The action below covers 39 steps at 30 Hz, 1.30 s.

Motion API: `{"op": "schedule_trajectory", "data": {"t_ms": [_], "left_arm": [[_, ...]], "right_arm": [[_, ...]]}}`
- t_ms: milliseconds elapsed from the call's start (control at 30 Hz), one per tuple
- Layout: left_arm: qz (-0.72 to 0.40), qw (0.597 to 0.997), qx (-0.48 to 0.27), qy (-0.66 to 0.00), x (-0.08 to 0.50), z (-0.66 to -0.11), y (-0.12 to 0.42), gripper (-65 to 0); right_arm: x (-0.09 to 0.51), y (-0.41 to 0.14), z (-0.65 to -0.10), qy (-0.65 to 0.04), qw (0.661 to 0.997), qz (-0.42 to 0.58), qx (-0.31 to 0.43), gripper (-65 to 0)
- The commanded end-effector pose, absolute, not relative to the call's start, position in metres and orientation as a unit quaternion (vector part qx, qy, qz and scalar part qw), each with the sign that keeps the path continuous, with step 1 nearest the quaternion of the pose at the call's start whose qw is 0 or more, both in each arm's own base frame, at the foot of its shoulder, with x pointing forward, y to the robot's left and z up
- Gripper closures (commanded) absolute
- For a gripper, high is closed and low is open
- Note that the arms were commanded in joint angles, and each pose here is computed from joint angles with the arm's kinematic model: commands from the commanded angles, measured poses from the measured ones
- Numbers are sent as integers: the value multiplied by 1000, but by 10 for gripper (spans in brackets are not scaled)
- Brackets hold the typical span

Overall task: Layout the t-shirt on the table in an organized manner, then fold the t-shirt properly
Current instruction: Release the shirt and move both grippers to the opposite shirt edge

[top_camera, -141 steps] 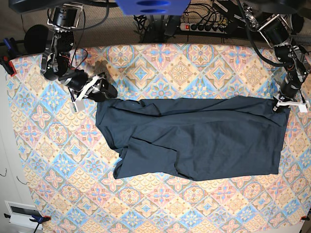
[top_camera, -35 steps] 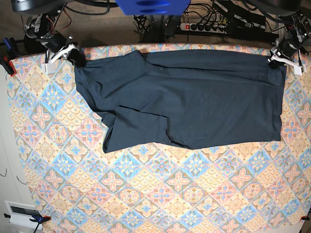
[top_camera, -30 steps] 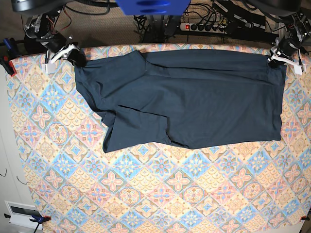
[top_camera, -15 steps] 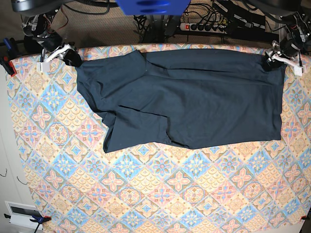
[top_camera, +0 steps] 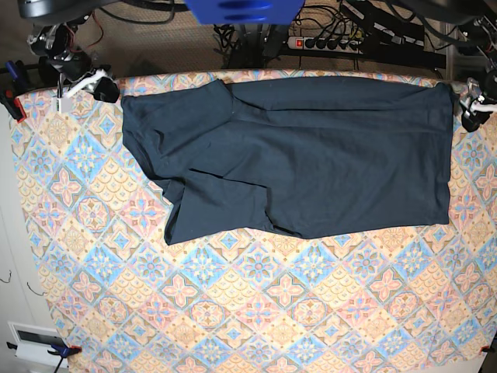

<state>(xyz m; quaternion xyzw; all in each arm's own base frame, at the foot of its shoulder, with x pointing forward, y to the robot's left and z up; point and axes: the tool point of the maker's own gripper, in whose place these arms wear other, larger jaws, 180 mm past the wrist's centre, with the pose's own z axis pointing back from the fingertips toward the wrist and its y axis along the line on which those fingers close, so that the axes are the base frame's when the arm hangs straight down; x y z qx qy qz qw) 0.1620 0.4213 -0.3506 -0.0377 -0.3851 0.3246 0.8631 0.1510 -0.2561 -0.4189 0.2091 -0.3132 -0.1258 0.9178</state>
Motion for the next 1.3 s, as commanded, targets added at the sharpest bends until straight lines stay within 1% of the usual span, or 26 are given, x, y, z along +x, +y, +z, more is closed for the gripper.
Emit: {"op": "schedule_trajectory", "data": {"t_ms": [0,100,200,333,400,567,633,733,800,900,1000,1167,1267], "left_arm": [[314,855,-33,-413,175,-333,428,-394],[313,836,-45,-448,203,-318,429,-394],[302,829,-39,-469,230,-306,429,-394],[272,842,-31,-465,268,-307,417,-394],[267,842,-33,-468,287,-305,415,-394],[296,837,-45,-459,317,-314,422,-394],[305,834,-41,-457,326,-319,427,-393],[309,829,-30,-466,345,-321,432,-393],[290,841,-23,-456,361,-332,427,-393],[257,856,-16,-448,381,-350,415,-393],[238,860,-9,-450,392,-360,411,-393],[249,860,-15,-444,406,-376,408,-393],[245,856,-4,-455,408,-373,412,-393]], "right_arm": [[179,-260,-398,-364,900,-112,211,-153],[200,-265,-393,-375,902,-97,192,-153],[220,-268,-386,-381,905,-69,178,-153],[255,-246,-373,-400,895,-25,197,-153],[271,-236,-366,-407,890,1,204,-153],[304,-217,-346,-428,877,44,215,-153],[314,-212,-342,-430,876,59,210,-152],[323,-216,-341,-425,884,77,178,-151],[328,-220,-340,-423,888,83,161,-151],[330,-221,-338,-426,886,83,160,-151],[333,-221,-336,-429,885,84,160,-151],[333,-221,-336,-429,885,84,160,-151],[333,-221,-336,-429,885,84,160,-151]]}}
